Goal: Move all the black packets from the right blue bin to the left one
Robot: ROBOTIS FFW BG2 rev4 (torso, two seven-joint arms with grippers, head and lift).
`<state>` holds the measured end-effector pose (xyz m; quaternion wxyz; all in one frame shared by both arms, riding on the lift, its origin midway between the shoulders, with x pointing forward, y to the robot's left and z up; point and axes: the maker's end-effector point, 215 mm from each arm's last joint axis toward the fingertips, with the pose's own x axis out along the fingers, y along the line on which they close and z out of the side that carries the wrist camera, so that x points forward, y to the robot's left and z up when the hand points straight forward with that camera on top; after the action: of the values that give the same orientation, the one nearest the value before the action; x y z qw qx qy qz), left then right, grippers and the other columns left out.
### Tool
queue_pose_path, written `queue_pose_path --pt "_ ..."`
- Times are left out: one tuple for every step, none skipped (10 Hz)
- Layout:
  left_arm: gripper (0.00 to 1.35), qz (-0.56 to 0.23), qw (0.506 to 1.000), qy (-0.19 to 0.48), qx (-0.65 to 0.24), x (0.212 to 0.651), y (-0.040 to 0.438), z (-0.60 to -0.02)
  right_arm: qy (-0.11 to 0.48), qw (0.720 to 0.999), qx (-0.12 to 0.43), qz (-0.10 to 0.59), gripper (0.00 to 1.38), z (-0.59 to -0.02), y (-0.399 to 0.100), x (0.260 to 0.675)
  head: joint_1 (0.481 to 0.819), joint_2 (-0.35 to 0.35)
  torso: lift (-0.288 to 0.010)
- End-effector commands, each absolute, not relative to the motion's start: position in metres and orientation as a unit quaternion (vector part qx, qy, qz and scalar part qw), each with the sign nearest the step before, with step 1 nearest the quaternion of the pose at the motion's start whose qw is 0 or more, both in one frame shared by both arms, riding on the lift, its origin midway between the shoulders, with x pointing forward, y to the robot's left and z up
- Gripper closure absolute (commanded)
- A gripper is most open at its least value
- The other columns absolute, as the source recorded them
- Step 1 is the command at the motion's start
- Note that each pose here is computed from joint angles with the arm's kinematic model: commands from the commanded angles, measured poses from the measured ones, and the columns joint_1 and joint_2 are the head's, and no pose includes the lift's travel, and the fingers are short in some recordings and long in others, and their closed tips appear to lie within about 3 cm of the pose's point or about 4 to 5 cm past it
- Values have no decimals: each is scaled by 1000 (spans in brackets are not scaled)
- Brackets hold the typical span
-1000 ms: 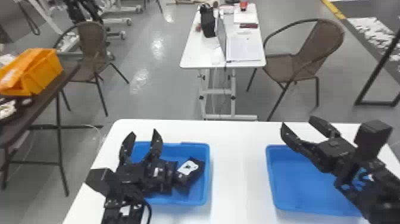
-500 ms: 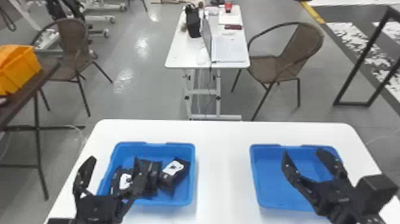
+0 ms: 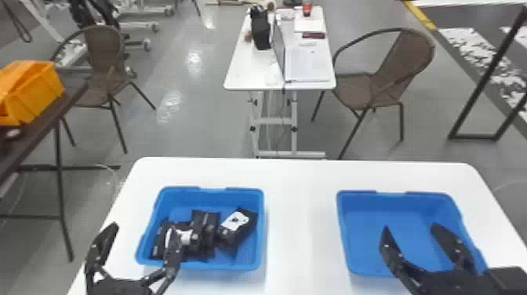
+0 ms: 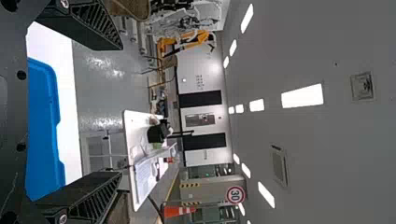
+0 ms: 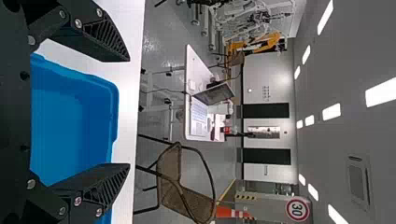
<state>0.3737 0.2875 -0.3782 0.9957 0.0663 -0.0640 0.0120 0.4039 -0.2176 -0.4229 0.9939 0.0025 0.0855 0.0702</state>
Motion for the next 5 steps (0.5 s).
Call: queue_pose_path --pt "67 13 995 -61 78 373 291 -377 86 994 -4 74 243 -423 -216 401 695 95 0" --pt "67 12 996 -55 72 374 288 -380 88 993 -10 82 243 -423 -214 398 695 108 0" --pt "68 10 996 -52 66 376 285 -382 88 992 -12 90 243 -423 -212 397 695 112 0" --pt "68 9 997 -50 63 377 283 -383 88 992 -14 94 243 -423 -211 398 695 109 0" --pt "68 9 997 -49 63 376 283 -384 86 992 -14 95 243 -422 -210 398 695 108 0"
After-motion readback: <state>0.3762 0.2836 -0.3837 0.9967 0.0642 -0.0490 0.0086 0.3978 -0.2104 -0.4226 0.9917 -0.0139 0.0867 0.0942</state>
